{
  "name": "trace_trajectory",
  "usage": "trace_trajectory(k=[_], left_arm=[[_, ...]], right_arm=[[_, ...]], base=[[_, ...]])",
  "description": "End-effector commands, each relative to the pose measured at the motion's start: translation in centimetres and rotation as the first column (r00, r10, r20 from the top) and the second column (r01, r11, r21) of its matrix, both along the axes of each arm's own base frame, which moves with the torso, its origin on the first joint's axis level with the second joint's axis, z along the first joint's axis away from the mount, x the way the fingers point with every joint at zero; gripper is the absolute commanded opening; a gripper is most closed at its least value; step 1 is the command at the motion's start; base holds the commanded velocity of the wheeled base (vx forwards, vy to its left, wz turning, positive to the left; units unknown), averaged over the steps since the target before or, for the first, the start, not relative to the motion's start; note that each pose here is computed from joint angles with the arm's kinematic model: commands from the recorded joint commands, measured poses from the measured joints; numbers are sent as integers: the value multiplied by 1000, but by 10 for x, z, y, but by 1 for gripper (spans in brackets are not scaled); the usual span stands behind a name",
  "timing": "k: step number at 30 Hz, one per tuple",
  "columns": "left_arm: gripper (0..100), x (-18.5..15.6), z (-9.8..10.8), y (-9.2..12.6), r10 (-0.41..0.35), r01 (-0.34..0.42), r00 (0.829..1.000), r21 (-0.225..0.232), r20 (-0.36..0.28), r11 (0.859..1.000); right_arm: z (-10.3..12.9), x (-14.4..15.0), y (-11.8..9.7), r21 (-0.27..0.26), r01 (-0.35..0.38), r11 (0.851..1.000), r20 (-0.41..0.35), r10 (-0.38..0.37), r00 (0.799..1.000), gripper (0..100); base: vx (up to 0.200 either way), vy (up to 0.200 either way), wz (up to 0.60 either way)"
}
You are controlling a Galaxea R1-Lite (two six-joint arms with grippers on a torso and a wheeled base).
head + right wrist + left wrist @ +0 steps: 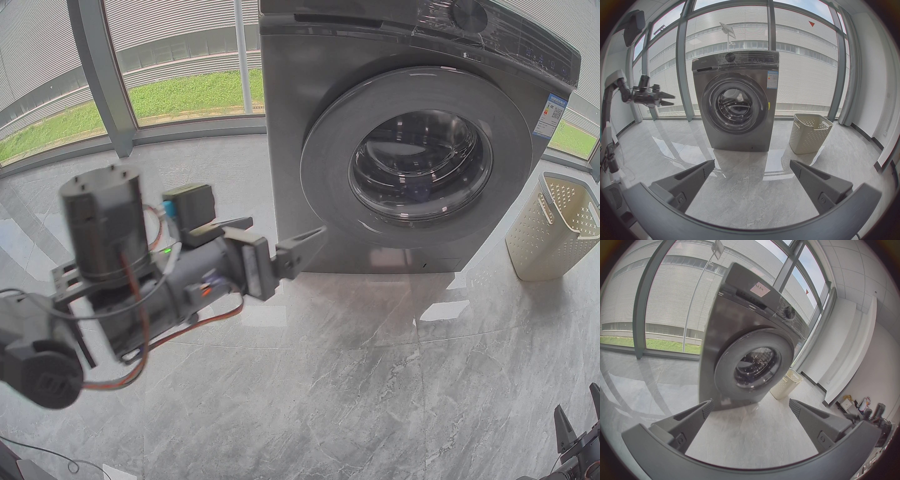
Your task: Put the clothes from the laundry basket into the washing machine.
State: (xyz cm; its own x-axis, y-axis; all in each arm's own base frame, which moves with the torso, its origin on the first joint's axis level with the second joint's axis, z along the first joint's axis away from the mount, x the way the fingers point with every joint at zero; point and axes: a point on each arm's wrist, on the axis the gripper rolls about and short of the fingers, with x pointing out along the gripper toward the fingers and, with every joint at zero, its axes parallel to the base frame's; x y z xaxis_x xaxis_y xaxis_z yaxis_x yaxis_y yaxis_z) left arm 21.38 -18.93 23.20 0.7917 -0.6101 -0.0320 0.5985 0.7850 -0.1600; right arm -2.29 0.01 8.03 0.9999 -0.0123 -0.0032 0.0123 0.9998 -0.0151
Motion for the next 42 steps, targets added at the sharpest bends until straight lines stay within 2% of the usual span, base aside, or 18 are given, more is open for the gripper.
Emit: trace_trajectory(k=[1,4,7,15,20,21,22,23,25,28,29,31,34,37,38,39,40,42], left_arm=[[100,-128,-35,114,-41,40,999,13,19,999],[100,-140,-52,125,-32,32,999,36,12,999],[100,-149,-63,137,-2,1,1000,30,23,1000],[100,-181,-100,173,193,-193,979,-6,59,981],[100,-200,-109,185,333,-332,938,-30,93,943],[100,-206,-114,187,401,-400,911,-23,94,916],[100,-207,-116,188,419,-419,904,-19,92,908],[100,-212,-121,189,468,-470,879,-4,93,883],[100,-219,-129,188,481,-484,872,18,97,875],[100,-230,-144,187,469,-475,877,49,107,878],[100,-236,-152,185,474,-482,873,62,115,874],[100,-237,-151,186,484,-493,866,49,126,869],[100,-237,-151,187,539,-544,834,18,118,839],[100,-237,-151,190,627,-630,772,2,106,776],[100,-237,-151,190,630,-634,769,2,105,774],[100,-237,-151,191,667,-671,737,-2,104,742],[100,-237,-153,191,677,-681,729,14,99,732],[100,-237,-153,191,675,-679,732,16,97,734]], right_arm=[[-5,0,0,0,0,1000,-3,0,1000,100],[-5,0,0,0,0,1000,-3,0,1000,100],[-5,0,0,0,0,1000,-3,0,1000,100],[-5,0,0,0,0,1000,-3,0,1000,100],[-5,0,0,0,0,1000,-3,0,1000,100],[-5,0,0,0,0,1000,-3,0,1000,100],[-5,0,0,0,0,1000,-3,0,1000,100],[-5,0,0,0,0,1000,-3,0,1000,100],[-5,0,0,-2,1,1000,-3,-1,1000,100],[-5,0,0,-6,3,1000,-3,-3,1000,100],[-5,0,0,-2,6,1000,-5,-6,1000,100],[-5,0,0,0,8,1000,-4,-8,1000,100],[-5,0,0,0,5,1000,-3,-5,1000,100],[-5,0,0,1,8,1000,-4,-8,1000,100],[-5,0,0,1,8,1000,-3,-8,1000,100],[-5,0,0,1,9,1000,-3,-9,1000,100],[-5,0,0,1,8,1000,-3,-8,1000,100],[-5,0,0,1,5,1000,-3,-5,1000,100]], base=[[0,0,0],[0,0,0],[0,0,0],[0,0,0],[0,0,0],[0,0,0],[0,0,0],[0,0,0],[0,0,0],[0,0,0],[0,0,0],[0,0,0],[0,0,0],[0,0,0],[0,0,0],[0,0,0],[0,0,0],[0,0,0]])
